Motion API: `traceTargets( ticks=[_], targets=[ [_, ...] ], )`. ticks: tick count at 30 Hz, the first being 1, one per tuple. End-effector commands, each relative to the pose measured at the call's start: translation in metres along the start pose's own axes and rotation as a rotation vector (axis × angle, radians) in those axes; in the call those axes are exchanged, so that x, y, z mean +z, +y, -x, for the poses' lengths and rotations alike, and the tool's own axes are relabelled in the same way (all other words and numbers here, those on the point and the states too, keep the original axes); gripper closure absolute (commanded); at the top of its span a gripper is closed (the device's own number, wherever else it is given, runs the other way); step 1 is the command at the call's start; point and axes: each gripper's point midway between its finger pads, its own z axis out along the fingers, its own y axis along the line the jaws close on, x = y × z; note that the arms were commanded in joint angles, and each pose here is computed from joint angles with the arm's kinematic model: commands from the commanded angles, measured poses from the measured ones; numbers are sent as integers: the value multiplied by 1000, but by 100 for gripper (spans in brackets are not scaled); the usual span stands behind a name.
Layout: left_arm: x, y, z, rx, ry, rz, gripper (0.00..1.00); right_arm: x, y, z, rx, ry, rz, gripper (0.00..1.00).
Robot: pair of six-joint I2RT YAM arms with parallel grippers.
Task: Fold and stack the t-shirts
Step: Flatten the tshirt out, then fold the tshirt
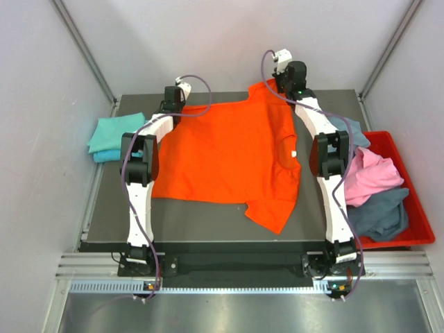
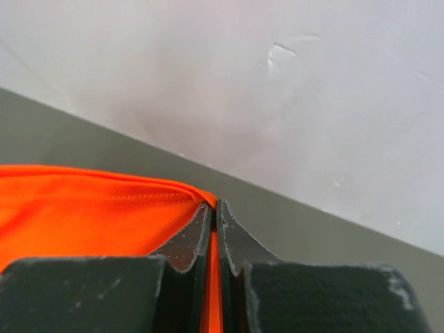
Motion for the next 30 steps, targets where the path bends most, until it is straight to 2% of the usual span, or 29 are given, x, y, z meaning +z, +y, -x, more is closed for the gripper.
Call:
traceTargets(
  ticks=[1, 6, 13, 18, 19, 21, 24, 25, 26, 30],
  targets=[
    [-2, 29, 17, -75, -43, 102, 100, 10, 1, 29, 27, -111, -26, 100],
    [-13, 35, 7, -66, -24, 111, 100, 6, 32, 36, 48, -116, 40, 100],
    [-19, 42, 24, -69, -58, 110, 100, -10, 31, 40, 38, -91, 42, 100],
    [-33, 57, 43, -51, -96, 116, 100, -38, 24, 58, 16, -89, 43, 100],
    [-40, 59, 42, -37, -84, 105, 100, -42, 24, 47, 15, -62, 46, 100],
    [-50, 61, 47, -3, -99, 77, 100, -60, 18, 64, 12, -80, 37, 100],
    [-58, 59, 41, 60, -85, 31, 100, -84, 14, 68, 12, -68, 39, 100],
    [-63, 60, 44, 66, -94, 16, 100, -88, 17, 54, 9, -36, 47, 100],
    [-65, 61, 38, 77, -71, -2, 100, -101, 16, 67, 8, -57, 46, 100],
    [-81, 62, 30, 88, -46, -60, 100, -123, 21, 60, 6, -31, 71, 100]
  ],
)
